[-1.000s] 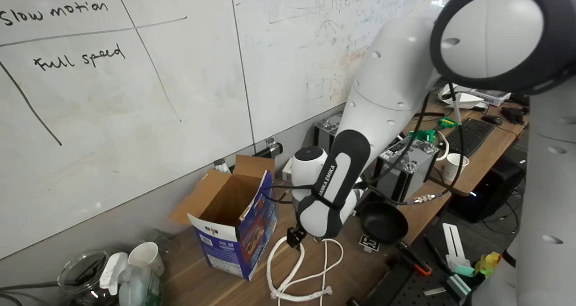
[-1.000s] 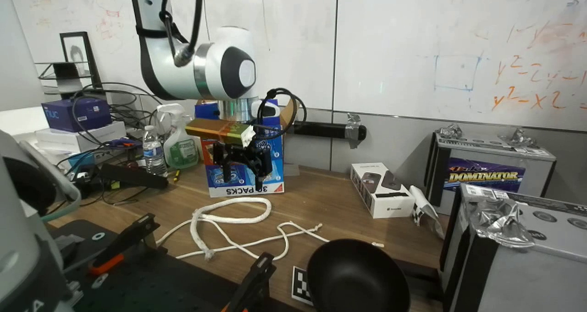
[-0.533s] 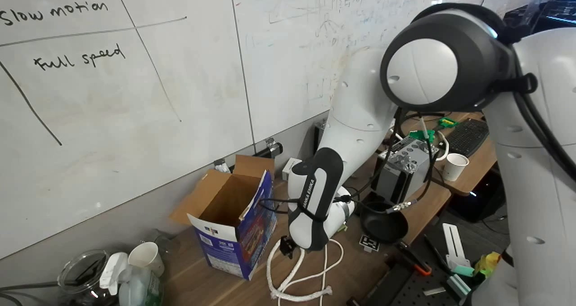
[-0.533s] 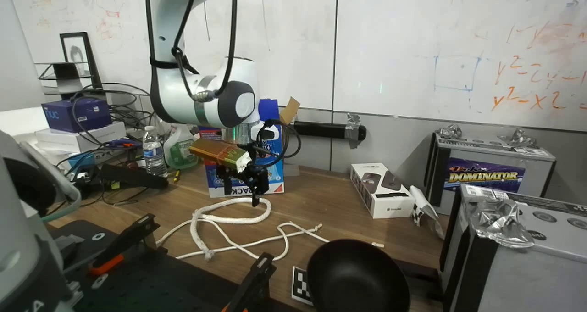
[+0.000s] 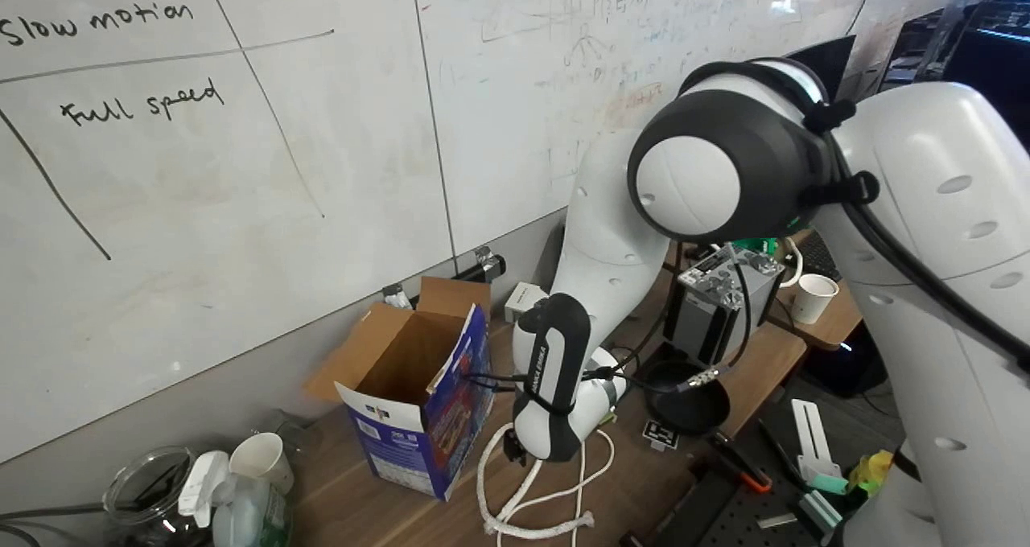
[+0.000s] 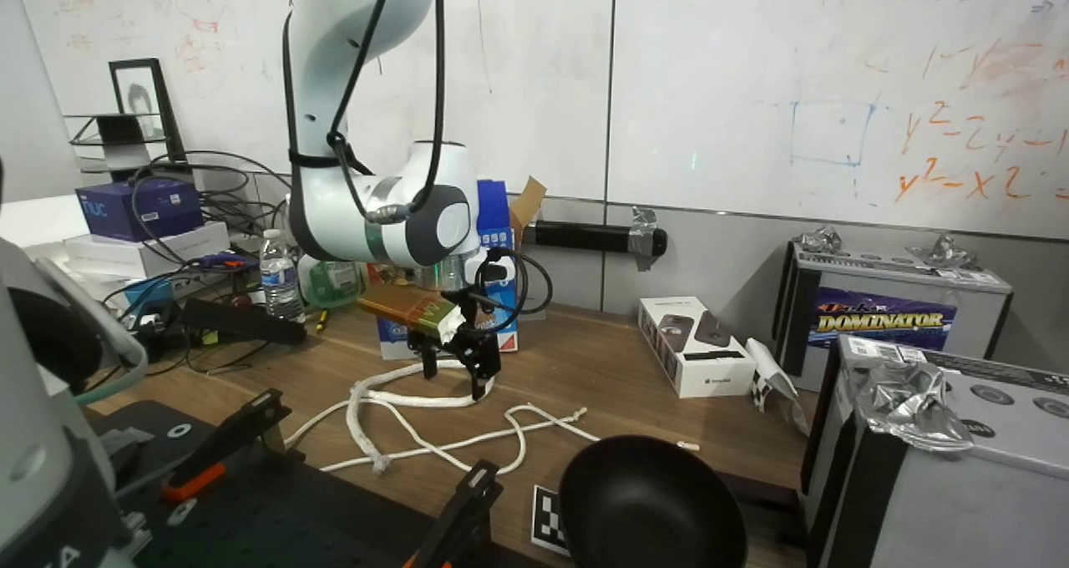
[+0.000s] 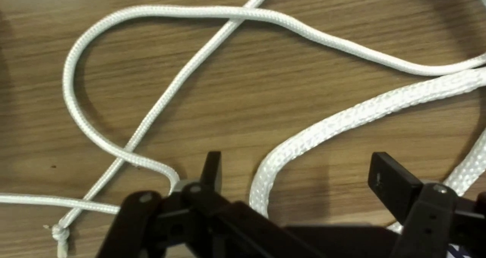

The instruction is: Pick the ropes and put them in the box

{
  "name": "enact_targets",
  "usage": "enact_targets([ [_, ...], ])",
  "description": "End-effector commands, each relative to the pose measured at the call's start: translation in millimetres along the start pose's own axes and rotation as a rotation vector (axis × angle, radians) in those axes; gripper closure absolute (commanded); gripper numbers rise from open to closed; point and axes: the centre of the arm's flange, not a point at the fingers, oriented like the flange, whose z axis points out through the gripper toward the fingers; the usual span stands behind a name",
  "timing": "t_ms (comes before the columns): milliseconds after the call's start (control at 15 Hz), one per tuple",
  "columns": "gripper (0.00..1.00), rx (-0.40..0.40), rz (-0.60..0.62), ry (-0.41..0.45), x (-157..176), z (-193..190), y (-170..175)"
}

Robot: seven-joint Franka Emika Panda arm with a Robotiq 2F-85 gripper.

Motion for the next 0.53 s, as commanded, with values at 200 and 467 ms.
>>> enact_targets([
  [200, 0.0, -0.002, 0.067, 0.043, 18.3, 28.0, 5.2],
  [467, 0.0, -0.001, 0.09, 0.049, 21.3, 34.1, 8.4],
])
